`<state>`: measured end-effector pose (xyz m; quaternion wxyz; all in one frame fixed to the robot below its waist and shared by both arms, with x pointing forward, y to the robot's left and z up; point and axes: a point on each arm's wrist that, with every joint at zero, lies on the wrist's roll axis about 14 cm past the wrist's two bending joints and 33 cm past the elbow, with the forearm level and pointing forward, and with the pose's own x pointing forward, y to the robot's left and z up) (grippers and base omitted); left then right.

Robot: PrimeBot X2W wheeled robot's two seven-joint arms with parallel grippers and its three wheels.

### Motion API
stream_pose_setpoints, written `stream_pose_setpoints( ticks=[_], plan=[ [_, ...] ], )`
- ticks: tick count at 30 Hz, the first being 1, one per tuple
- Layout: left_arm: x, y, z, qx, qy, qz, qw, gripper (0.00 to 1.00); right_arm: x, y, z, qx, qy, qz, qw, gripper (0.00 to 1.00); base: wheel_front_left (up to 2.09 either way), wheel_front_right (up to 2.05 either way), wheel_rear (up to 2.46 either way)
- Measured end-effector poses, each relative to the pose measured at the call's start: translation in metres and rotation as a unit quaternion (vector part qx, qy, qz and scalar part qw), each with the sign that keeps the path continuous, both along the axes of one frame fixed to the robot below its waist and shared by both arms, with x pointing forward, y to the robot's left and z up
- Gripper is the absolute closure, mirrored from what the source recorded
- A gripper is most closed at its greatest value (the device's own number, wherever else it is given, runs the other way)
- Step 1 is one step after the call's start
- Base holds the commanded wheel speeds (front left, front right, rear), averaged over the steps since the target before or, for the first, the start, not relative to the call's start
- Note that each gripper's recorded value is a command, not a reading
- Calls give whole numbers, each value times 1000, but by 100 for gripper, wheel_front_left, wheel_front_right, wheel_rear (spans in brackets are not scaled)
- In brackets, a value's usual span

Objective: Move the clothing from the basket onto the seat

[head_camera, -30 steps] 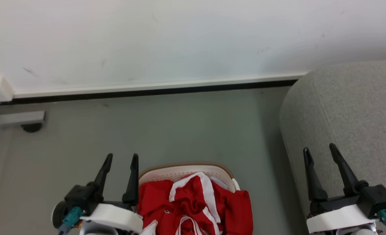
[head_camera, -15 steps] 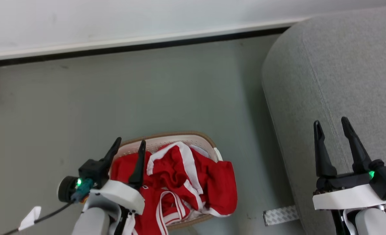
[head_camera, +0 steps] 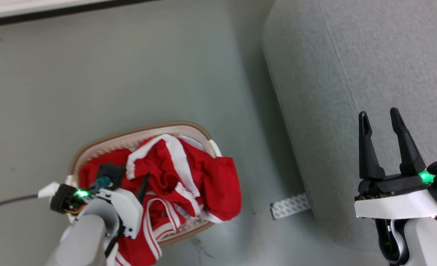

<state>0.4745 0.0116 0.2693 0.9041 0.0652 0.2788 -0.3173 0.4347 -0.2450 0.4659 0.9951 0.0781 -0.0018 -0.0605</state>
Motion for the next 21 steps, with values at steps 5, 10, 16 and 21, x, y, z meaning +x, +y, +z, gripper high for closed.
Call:
stream_pose_setpoints(
  ticks=[5,10,16,21],
  plan=[
    [-14,-7,-47,60,66,-59,994,0,-5,-17,-12,0,18,-24,1000,0,0,0,0],
    [-35,-5,-91,100,140,-87,981,0,-10,-28,-23,1,38,-43,998,0,0,0,0],
    [-58,-2,-134,153,203,-135,958,0,-12,-40,-38,0,59,-60,996,0,0,0,0],
    [-62,11,-163,202,237,-162,936,0,-10,-46,-49,-1,74,-67,995,0,0,0,0]
  ],
)
